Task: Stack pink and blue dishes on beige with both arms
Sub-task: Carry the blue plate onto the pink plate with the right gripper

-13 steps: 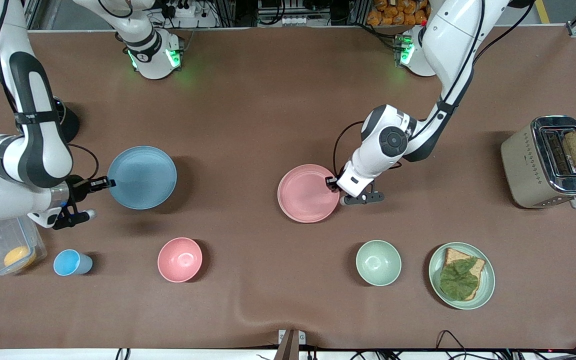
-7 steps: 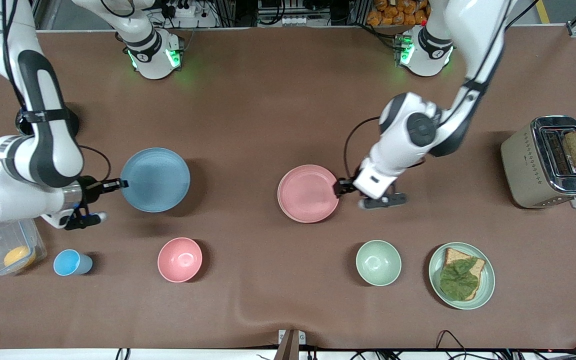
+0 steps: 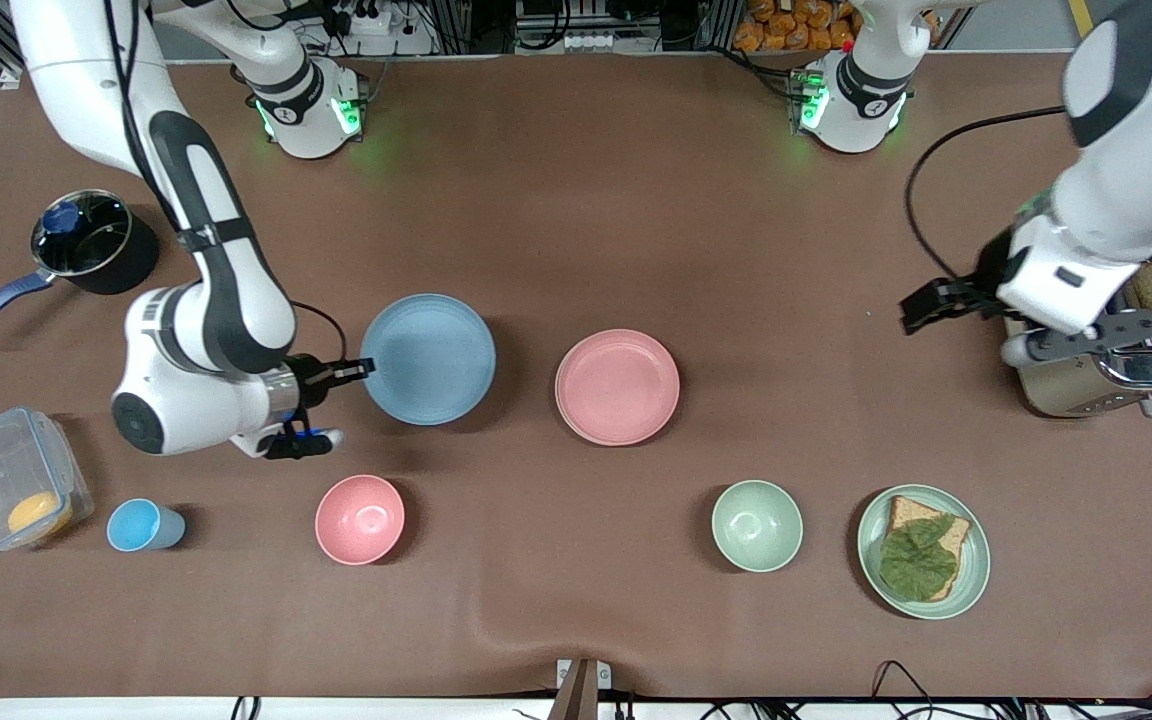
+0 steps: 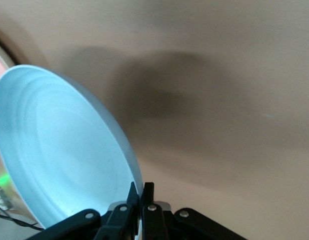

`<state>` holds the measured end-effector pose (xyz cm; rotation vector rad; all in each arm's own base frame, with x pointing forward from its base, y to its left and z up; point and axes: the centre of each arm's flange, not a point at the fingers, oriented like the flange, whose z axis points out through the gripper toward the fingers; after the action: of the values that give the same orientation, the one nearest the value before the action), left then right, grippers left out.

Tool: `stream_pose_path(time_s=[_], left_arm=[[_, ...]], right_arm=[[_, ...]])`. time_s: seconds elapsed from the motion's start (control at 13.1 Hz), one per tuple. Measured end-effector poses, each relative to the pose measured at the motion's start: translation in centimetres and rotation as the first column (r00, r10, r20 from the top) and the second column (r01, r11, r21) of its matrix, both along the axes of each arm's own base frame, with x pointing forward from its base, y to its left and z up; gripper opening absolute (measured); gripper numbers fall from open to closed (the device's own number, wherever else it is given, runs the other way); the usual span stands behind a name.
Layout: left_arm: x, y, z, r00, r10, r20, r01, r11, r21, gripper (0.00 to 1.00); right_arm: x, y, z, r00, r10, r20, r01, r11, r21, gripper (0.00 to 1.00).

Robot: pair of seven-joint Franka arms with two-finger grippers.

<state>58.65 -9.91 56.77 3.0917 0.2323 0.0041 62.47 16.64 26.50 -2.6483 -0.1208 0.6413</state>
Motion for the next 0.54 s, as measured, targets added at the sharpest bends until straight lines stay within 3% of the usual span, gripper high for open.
stream_pose_path(time_s=[0.23, 0.54], left_arm=[[0.5, 3.9, 1.1, 0.995, -0.092, 0.024, 0.092, 0.996, 0.004, 1.00], [-0.1, 5.8, 4.8, 0.987, -0.155, 0.031, 0.154, 0.988, 0.021, 1.00]], right_arm=[[-0.1, 6.6, -1.1, 0.999, -0.032, 0.014, 0.032, 0.999, 0.036, 0.04], [-1.9, 15.5, -1.4, 0.995, -0.066, 0.069, 0.062, 0.996, 0.061, 0.04]])
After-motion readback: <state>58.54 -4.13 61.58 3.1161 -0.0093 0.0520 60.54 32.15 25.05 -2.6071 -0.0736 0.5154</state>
